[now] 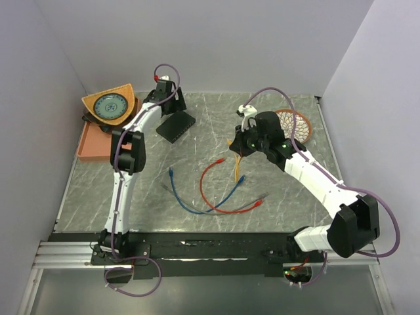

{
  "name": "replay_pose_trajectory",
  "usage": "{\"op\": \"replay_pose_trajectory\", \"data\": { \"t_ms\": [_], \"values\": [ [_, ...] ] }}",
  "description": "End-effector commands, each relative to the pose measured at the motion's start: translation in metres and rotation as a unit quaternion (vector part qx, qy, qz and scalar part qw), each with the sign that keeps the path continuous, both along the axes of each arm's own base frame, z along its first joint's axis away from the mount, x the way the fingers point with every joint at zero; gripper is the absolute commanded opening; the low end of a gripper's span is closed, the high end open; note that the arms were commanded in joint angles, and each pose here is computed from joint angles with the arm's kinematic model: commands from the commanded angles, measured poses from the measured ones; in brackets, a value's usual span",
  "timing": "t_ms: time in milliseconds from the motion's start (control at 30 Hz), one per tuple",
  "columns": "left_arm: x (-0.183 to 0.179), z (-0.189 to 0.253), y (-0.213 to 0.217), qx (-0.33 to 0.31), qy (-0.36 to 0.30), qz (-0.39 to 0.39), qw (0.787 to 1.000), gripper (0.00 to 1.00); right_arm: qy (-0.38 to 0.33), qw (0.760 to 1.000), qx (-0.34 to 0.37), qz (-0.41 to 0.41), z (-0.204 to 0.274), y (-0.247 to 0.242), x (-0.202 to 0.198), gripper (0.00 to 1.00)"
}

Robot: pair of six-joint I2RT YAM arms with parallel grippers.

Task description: Insert the plug into the switch port

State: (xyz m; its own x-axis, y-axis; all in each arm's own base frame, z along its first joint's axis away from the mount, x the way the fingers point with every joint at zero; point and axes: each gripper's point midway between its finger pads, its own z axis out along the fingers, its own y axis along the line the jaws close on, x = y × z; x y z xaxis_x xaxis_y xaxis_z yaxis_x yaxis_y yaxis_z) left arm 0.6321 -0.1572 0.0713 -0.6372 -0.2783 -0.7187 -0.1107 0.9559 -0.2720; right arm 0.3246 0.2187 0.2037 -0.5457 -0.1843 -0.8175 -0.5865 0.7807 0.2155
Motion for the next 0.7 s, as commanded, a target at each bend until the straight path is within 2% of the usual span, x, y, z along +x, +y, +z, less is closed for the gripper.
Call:
{"op": "replay_pose_trajectory", "data": {
  "t_ms": [0,167,333,433,500,567,600,667],
  "values": [
    [0.032,0.022,-0.019,-0.025,-0.062,-0.039,0.997,0.96,-0.025,1.000,-0.003,-0.003,0.009,0.002,0.008,0.00],
    [0.025,-0.012,-0.023,-0.032,-0.019,-0.056,0.998,0.97,-0.015,1.000,-0.014,-0.001,0.002,0.001,0.010,0.00],
    [-0.014,-0.037,-0.019,-0.027,0.059,-0.063,0.996,0.97,-0.003,1.000,-0.011,0.010,-0.001,0.008,0.011,0.00],
    [-0.041,-0.051,-0.017,-0.028,0.113,-0.065,0.991,0.92,0.006,1.000,-0.008,0.013,-0.004,0.010,0.011,0.00],
    [-0.060,-0.066,-0.014,-0.024,0.146,-0.063,0.987,0.85,0.006,1.000,-0.006,0.017,-0.003,0.012,0.008,0.00],
    [-0.073,-0.062,-0.007,-0.012,0.155,-0.047,0.987,0.81,0.007,1.000,-0.004,0.022,-0.002,0.016,0.005,0.00],
    [-0.092,-0.079,-0.004,-0.007,0.182,-0.046,0.982,0.81,0.011,1.000,-0.006,0.024,-0.004,0.017,0.003,0.00],
    [-0.103,-0.067,-0.005,-0.011,0.175,-0.043,0.984,0.80,0.009,1.000,-0.010,0.027,-0.004,0.019,0.000,0.00]
  ]
}}
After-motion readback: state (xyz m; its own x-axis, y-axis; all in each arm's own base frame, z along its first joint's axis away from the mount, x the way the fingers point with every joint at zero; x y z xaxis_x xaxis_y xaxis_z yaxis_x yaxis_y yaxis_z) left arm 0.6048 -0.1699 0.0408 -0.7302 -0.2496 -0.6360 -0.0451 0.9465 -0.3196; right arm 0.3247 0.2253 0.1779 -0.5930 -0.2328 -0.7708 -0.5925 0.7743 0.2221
